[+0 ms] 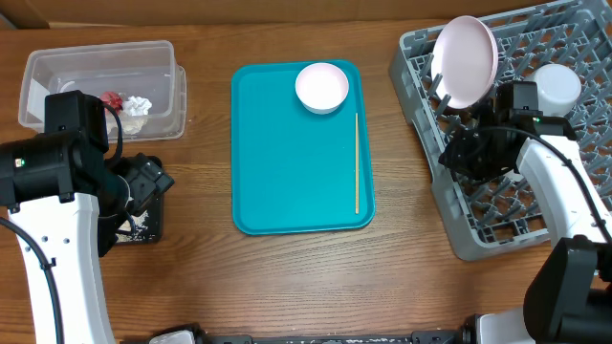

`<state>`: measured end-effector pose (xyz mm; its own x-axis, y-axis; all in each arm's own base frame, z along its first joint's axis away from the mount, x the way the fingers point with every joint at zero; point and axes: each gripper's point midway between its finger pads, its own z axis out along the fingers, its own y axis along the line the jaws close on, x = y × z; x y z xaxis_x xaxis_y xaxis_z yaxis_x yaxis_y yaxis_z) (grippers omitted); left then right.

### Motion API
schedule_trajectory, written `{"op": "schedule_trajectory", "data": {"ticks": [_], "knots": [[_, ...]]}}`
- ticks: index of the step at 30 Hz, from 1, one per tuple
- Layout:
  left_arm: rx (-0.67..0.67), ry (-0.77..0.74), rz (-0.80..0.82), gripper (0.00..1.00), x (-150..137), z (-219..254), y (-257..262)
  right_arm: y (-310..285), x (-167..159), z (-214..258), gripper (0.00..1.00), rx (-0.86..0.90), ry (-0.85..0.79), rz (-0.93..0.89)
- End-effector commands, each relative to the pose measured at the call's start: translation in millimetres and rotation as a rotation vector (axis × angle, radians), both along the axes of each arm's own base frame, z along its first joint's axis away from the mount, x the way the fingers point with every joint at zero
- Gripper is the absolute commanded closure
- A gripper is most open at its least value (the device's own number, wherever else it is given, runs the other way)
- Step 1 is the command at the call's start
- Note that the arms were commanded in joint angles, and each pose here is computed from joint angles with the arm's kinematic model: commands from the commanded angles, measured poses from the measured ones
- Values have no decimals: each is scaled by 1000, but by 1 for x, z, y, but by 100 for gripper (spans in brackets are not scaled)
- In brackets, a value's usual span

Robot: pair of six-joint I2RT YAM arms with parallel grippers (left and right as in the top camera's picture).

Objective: Sort waste into correct bins and load items into the dishwasher
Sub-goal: 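Move the right gripper left over the pink saucer on the teal tray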

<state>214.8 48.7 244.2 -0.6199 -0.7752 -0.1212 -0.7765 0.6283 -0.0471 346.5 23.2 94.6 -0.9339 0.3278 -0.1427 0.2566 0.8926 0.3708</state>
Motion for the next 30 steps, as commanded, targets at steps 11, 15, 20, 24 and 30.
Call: {"op": "schedule_trajectory", "data": {"ticks": [11, 15, 20, 24, 30], "knots": [[15, 9, 7, 0, 0, -1, 3, 65, 26, 16, 82, 188, -13, -198], [15, 9, 7, 0, 0, -1, 3, 64, 30, 11, 82, 96, -29, -266], [15, 9, 7, 0, 0, -1, 3, 61, 31, 10, 82, 60, -41, -266], [15, 9, 7, 0, 0, -1, 3, 61, 29, 9, 82, 51, -40, -245], [15, 9, 7, 0, 0, -1, 3, 69, 25, 10, 46, 74, -38, -169]]}}
